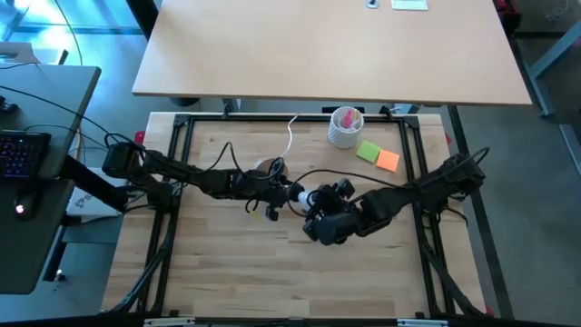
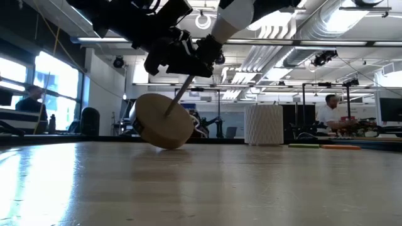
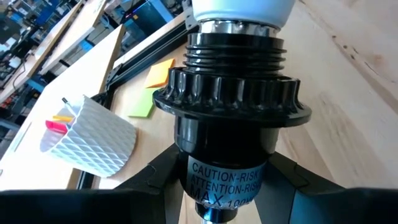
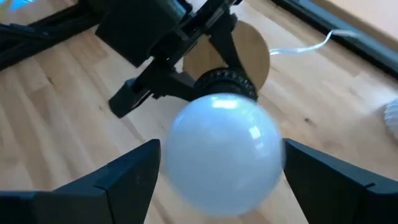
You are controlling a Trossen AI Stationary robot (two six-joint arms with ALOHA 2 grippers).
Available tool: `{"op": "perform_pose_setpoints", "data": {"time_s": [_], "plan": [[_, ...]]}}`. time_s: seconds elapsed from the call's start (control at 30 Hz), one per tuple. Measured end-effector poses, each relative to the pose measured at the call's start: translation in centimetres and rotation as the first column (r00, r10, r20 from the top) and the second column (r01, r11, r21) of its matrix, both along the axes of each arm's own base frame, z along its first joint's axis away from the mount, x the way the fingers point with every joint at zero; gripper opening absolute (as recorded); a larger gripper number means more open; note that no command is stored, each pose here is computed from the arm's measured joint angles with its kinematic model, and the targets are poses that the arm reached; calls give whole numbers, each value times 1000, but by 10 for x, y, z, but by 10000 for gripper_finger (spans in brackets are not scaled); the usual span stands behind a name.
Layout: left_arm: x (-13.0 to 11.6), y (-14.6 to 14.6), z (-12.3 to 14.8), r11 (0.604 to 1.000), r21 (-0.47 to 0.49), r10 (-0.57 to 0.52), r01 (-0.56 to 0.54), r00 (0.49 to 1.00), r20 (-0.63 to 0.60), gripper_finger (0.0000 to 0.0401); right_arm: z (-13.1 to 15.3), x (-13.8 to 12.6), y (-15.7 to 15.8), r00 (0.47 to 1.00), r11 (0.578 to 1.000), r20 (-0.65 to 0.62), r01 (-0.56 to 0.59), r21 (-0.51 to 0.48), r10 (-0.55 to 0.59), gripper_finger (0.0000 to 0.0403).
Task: Screw lightbulb
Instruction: Remove the white lightbulb from the desk lamp
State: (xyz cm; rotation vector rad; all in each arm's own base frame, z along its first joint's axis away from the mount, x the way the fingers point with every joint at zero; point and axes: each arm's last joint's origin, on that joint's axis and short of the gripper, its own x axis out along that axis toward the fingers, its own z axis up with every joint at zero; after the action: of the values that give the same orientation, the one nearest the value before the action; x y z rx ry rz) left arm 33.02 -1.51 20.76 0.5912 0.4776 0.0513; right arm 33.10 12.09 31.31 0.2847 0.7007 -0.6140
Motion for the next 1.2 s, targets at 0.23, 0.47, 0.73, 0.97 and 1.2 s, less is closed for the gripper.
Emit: {"op": "perform_pose_setpoints", "data": {"time_s": [0.23,0.47,0.73,0.97,1.2], "plan": [[0,0,0,1000,13,-4,4,1000,-5,136,0,3,-7,981,976,-127,-166,-142,149,288],[0,0,0,1000,-4,-30,30,1000,-7,136,0,3,-7,808,757,-435,-557,-341,398,276],[0,1,-1,999,-17,-30,30,999,-10,136,0,3,-6,683,607,-560,-710,-357,469,281],[0,1,0,999,-25,-31,31,1000,-4,136,6,5,-4,742,676,-475,-652,-343,473,314],[0,2,0,999,-34,-18,18,1000,-2,136,39,3,-3,894,856,-242,-435,-278,376,320]]}}
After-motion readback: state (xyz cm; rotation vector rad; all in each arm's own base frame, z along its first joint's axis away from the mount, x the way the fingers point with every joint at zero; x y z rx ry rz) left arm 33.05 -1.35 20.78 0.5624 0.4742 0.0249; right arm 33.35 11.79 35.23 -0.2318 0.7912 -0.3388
